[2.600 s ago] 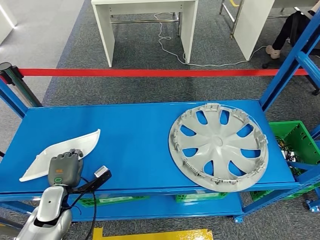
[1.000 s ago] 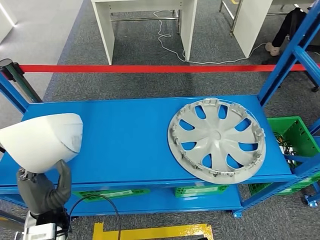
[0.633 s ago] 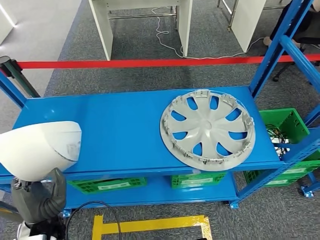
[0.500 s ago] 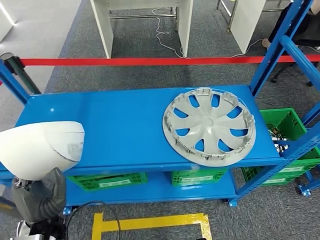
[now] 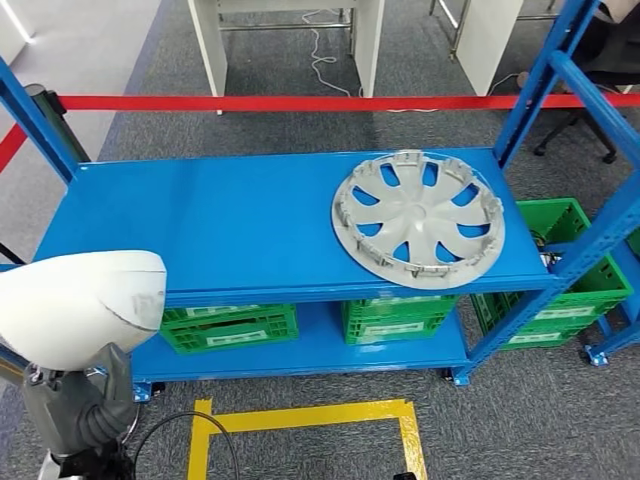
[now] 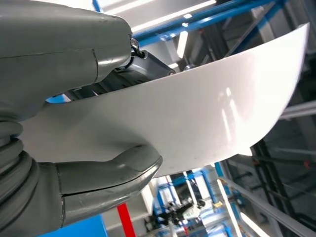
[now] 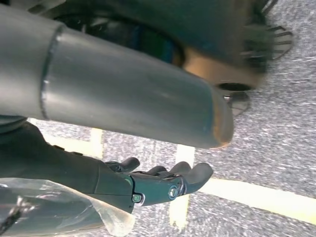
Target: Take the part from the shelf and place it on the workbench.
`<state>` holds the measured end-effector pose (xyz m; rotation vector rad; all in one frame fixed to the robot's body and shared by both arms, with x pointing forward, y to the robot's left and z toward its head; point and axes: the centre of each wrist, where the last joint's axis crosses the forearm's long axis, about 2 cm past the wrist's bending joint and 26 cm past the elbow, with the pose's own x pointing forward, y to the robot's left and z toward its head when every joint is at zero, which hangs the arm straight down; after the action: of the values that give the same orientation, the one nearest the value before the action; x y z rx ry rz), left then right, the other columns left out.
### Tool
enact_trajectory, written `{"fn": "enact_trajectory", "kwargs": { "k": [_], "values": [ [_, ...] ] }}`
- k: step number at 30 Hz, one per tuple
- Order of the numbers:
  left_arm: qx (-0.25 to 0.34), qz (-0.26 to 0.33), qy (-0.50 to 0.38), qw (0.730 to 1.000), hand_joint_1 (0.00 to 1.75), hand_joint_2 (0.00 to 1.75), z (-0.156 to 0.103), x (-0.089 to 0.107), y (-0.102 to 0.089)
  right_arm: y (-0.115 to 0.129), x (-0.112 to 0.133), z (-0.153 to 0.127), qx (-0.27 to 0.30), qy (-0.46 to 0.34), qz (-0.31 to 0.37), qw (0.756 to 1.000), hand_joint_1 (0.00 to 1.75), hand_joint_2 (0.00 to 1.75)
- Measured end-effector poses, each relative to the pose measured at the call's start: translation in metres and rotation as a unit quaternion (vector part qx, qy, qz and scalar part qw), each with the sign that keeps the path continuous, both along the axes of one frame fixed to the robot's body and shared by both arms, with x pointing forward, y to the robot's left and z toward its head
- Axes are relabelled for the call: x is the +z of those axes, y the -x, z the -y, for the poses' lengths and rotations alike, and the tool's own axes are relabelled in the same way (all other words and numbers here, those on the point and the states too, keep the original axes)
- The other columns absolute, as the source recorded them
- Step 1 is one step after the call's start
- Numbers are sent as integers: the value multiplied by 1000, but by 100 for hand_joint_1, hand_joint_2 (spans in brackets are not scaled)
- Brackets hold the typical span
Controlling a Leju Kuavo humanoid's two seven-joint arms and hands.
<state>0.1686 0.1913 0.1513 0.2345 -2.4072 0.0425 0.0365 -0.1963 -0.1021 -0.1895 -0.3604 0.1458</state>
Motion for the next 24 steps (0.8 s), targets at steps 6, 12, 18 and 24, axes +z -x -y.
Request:
{"fn": "enact_trajectory", "kwargs": {
  "k": [6, 12, 18, 24],
  "values": [
    [-5, -3, 0, 1000, 175, 175, -1, -1, 3, 2, 0, -4, 5, -5, -13, 1000, 0, 0],
    [-7, -3, -3, 1000, 175, 175, -2, -1, 3, 3, 1, -5, 5, -6, -15, 1000, 0, 0],
    [-8, -2, -3, 1000, 175, 175, -2, -1, 3, 4, 1, -6, 6, -7, -16, 1000, 0, 0],
    [-11, 0, -7, 1000, 175, 175, 0, -1, 4, 6, 0, -6, 9, -8, -21, 1000, 0, 0]
  ]
}}
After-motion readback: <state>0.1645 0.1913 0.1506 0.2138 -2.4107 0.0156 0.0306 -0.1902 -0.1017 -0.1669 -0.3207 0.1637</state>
